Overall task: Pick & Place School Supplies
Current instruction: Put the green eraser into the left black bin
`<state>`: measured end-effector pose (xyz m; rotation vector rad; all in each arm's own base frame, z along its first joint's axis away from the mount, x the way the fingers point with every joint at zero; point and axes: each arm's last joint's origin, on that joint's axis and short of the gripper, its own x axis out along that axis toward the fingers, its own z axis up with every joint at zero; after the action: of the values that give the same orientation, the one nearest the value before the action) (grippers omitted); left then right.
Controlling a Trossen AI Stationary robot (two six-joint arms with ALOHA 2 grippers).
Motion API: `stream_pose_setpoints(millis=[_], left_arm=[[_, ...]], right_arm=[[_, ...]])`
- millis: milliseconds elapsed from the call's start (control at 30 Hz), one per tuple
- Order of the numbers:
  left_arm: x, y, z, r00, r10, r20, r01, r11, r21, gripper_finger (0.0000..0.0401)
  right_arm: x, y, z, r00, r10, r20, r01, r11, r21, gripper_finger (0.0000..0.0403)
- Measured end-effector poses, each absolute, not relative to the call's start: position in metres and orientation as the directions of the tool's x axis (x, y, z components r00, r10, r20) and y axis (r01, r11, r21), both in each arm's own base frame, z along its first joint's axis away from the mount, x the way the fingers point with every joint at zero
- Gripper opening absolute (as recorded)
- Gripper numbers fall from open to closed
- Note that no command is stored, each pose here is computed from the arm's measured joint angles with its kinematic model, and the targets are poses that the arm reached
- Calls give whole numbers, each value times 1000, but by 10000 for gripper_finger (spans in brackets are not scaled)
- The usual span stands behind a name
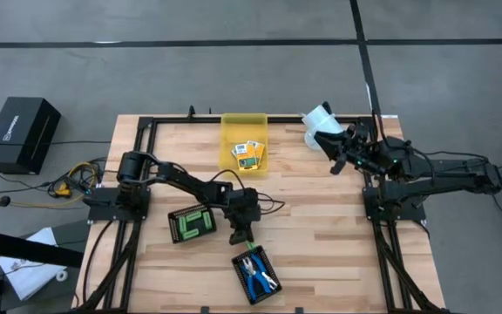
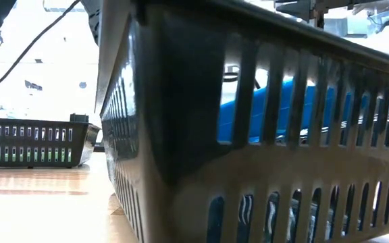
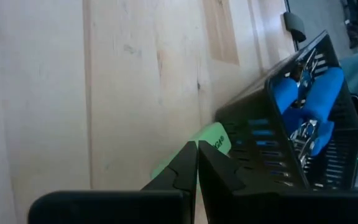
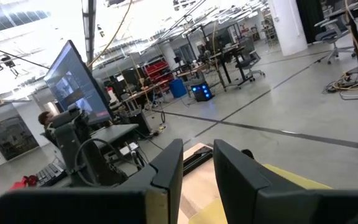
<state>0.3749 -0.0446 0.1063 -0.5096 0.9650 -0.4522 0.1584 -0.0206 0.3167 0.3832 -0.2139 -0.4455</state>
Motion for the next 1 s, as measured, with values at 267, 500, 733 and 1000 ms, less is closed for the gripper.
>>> stream_pose_setpoints(millis=[267, 500, 733, 1000], left_arm=[[374, -44, 102, 478, -582, -658, 136, 789, -599, 8], [375, -45, 100, 474, -587, -656, 140, 786, -602, 8], [375, -43, 98, 473, -584, -659, 132, 787, -603, 8], [375, -42, 92, 468, -570, -676, 110, 796, -595, 8]], right_arm=[[158, -25, 316, 887, -448, 110, 373, 838, 397, 82], [158, -27, 315, 888, -448, 99, 374, 832, 409, 82], [159, -26, 314, 895, -436, 96, 364, 838, 406, 82], [159, -26, 314, 899, -427, 96, 356, 842, 406, 82]])
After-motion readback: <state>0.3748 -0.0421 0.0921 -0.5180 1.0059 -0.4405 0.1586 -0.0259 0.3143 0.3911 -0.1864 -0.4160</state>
